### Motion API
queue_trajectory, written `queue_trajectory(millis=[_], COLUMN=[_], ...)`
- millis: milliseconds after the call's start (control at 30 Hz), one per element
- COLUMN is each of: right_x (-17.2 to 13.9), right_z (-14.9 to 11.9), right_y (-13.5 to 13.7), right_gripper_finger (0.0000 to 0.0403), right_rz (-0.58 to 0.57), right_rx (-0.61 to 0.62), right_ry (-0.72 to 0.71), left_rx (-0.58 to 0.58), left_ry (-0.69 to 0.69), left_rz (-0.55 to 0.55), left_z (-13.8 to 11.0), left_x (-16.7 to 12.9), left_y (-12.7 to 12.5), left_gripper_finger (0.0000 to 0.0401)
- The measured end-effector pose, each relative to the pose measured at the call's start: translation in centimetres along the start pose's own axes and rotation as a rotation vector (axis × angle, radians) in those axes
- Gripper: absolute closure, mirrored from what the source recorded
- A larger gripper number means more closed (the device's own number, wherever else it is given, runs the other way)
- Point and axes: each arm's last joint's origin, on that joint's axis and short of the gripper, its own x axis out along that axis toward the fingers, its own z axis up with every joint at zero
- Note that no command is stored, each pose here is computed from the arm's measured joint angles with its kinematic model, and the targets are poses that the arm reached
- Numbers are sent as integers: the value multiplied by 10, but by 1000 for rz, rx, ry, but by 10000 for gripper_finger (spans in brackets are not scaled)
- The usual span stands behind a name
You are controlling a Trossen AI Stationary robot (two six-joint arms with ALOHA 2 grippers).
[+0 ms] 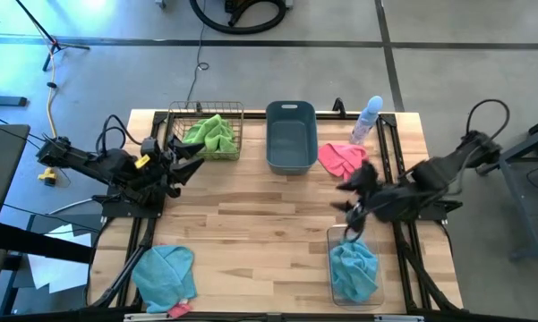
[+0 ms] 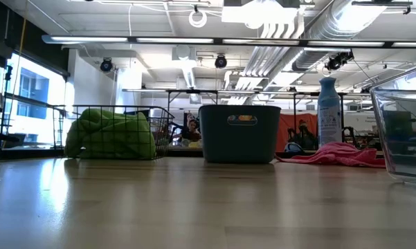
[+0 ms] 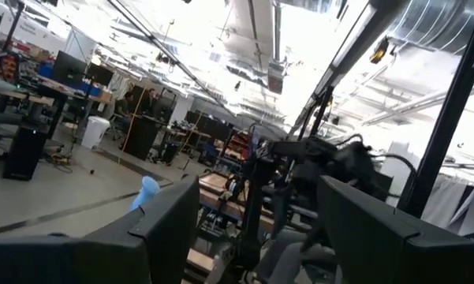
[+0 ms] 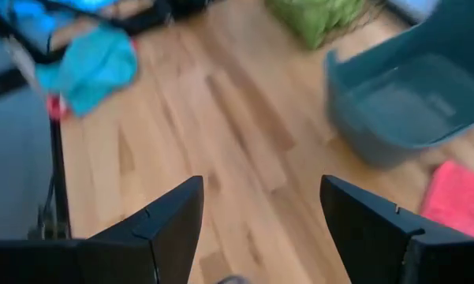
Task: Sort microfiber towel by color & place in baskets
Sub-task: Put the blue towel into the transparent bin
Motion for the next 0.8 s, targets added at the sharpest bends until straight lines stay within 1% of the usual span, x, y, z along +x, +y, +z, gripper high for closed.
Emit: queue_trajectory(millis=[133,300,467,600,700,800], right_x=[-13,-8,10,23,31,39], right_z=[-4,-23,-35,-31,-24,-19], right_y=[-22,-44,-53,-54,-54,-57], right_gripper_finger=[153,153,153,153,153,153], right_rz=[-4,10,114,227,306,312], right_rx=[37,107,210,261,261,238], right_ry=[-63,-101,-240,-393,-500,-545], left_rx=[4,5,5,-31,-58,-60], left_ry=[-6,-5,-5,-5,2,14], left_rz=[0,0,1,-4,-8,-6], left_z=[1,1,1,1,0,-3], left_x=[0,0,0,0,0,1], left_y=[0,0,0,0,0,-1], left_gripper_finger=[156,156,156,156,156,156])
